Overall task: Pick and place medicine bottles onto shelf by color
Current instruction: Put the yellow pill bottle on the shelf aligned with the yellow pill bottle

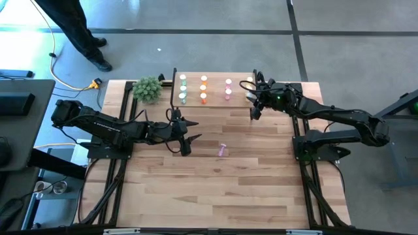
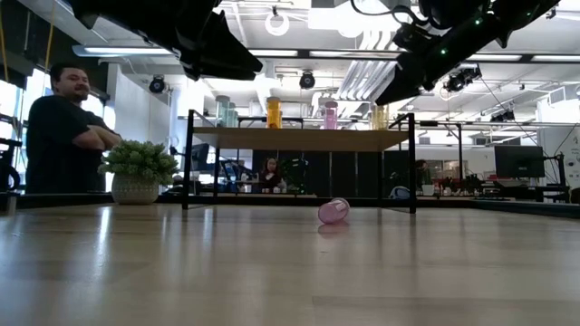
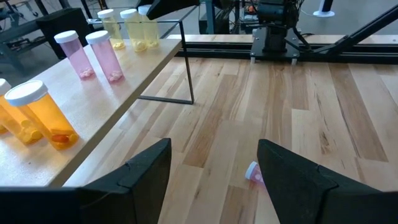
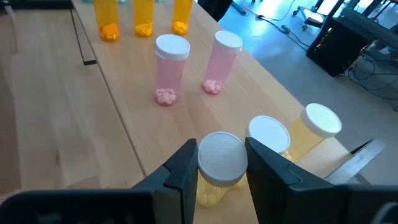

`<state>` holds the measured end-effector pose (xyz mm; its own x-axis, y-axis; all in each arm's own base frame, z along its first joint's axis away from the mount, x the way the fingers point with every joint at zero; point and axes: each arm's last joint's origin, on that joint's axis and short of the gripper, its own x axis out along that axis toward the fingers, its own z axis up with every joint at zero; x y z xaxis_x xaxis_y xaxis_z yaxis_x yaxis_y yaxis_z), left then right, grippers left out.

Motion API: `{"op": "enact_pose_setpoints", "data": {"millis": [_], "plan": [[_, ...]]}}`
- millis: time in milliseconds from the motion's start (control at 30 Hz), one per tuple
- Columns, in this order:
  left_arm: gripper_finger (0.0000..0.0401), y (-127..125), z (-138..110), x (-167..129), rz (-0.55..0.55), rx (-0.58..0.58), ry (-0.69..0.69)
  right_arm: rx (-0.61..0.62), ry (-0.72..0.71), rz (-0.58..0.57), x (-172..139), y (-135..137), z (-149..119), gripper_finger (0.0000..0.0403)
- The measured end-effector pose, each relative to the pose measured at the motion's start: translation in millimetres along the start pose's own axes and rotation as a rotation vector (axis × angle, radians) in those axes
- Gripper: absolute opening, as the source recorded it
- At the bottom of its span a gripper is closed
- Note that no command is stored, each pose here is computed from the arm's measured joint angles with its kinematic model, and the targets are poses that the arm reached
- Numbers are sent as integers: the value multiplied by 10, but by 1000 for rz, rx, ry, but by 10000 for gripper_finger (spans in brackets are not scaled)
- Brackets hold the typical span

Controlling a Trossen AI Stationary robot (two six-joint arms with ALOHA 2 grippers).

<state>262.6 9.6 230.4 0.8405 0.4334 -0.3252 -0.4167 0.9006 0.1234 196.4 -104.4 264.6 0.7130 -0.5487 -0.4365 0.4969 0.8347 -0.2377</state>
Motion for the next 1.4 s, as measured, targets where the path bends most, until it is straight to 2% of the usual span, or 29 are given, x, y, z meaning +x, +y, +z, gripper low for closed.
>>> {"op": "enact_pose_setpoints", "data": {"millis": [267,533,767,1400], "plan": [[230,0,-1,0,0,0,0,36,2,26,-1,8,-2,99],[230,0,0,0,0,0,0,48,45,34,-76,-28,125,99],[230,0,0,0,0,0,0,65,53,99,-53,4,101,99],[230,-1,-2,0,-3,0,1,41,67,88,-10,13,66,99]]}}
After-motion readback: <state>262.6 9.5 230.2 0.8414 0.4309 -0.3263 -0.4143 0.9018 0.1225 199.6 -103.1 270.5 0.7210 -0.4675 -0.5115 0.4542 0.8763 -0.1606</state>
